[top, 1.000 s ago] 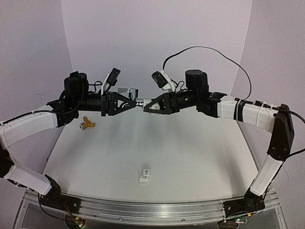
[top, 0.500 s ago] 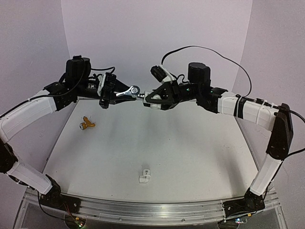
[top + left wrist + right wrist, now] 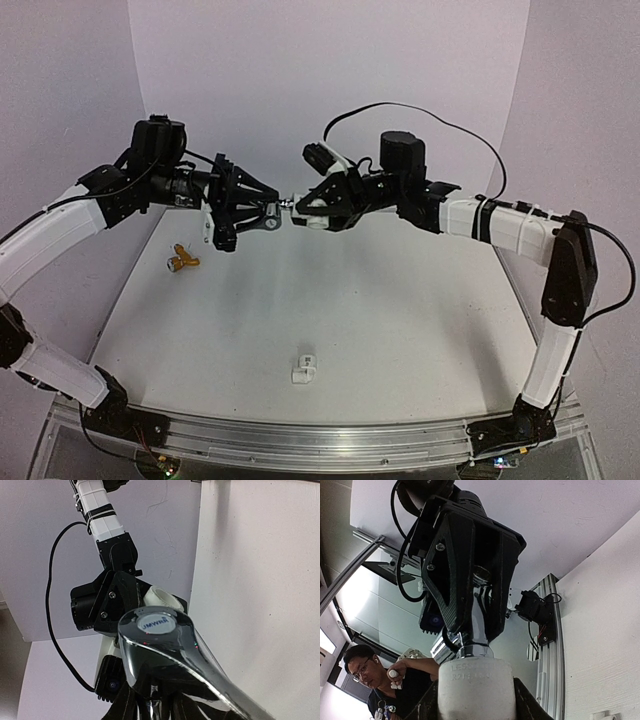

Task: Install the water faucets

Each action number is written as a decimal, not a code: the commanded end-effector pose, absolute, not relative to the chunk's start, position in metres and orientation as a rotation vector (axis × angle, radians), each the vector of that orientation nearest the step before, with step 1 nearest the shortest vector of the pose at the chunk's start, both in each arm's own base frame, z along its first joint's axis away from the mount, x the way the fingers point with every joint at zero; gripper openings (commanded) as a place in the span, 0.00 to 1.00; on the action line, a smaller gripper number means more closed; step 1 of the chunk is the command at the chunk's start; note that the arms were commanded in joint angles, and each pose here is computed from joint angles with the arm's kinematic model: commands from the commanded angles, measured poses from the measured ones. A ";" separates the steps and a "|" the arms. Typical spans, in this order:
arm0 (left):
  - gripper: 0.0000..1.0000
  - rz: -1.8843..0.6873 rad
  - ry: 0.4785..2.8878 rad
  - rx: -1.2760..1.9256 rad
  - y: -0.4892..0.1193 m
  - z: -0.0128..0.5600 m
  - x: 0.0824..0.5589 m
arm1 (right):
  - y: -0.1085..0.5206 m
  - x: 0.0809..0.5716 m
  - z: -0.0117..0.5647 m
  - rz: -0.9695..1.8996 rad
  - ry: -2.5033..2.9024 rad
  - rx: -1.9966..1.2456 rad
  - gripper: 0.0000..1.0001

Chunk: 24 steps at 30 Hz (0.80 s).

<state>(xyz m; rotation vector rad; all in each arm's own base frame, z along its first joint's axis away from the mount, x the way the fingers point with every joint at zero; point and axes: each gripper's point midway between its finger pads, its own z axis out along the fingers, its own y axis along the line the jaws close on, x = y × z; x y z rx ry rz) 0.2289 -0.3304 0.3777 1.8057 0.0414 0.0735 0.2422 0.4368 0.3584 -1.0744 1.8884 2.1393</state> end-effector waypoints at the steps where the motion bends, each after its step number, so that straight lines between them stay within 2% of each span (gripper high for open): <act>1: 0.00 0.171 -0.056 1.890 -0.332 0.356 0.225 | 0.446 0.262 0.389 2.053 1.835 -0.894 0.35; 2: 0.00 0.148 0.003 1.891 -0.330 0.357 0.226 | 0.443 0.265 0.390 2.035 1.827 -0.879 0.48; 4: 0.00 0.054 0.150 1.848 -0.327 0.373 0.222 | 0.434 0.274 0.387 1.973 1.836 -0.824 0.81; 5: 0.00 -0.021 0.240 1.811 -0.325 0.386 0.219 | 0.428 0.280 0.383 1.942 1.846 -0.793 0.92; 6: 0.00 -0.081 0.308 1.774 -0.322 0.398 0.217 | 0.420 0.287 0.379 1.916 1.853 -0.764 0.97; 10: 0.00 -0.272 0.552 1.595 -0.319 0.420 0.223 | 0.380 0.303 0.389 1.813 1.806 -0.690 0.98; 17: 0.00 -0.573 1.198 1.214 -0.317 0.408 0.287 | 0.337 0.300 0.395 1.422 1.701 -0.816 0.98; 21: 0.00 -0.949 1.638 0.761 -0.312 0.392 0.321 | 0.324 0.297 0.383 1.162 1.586 -0.953 0.98; 24: 0.00 -1.348 1.785 0.692 -0.330 0.380 0.294 | 0.321 0.290 0.378 1.061 1.486 -1.049 0.98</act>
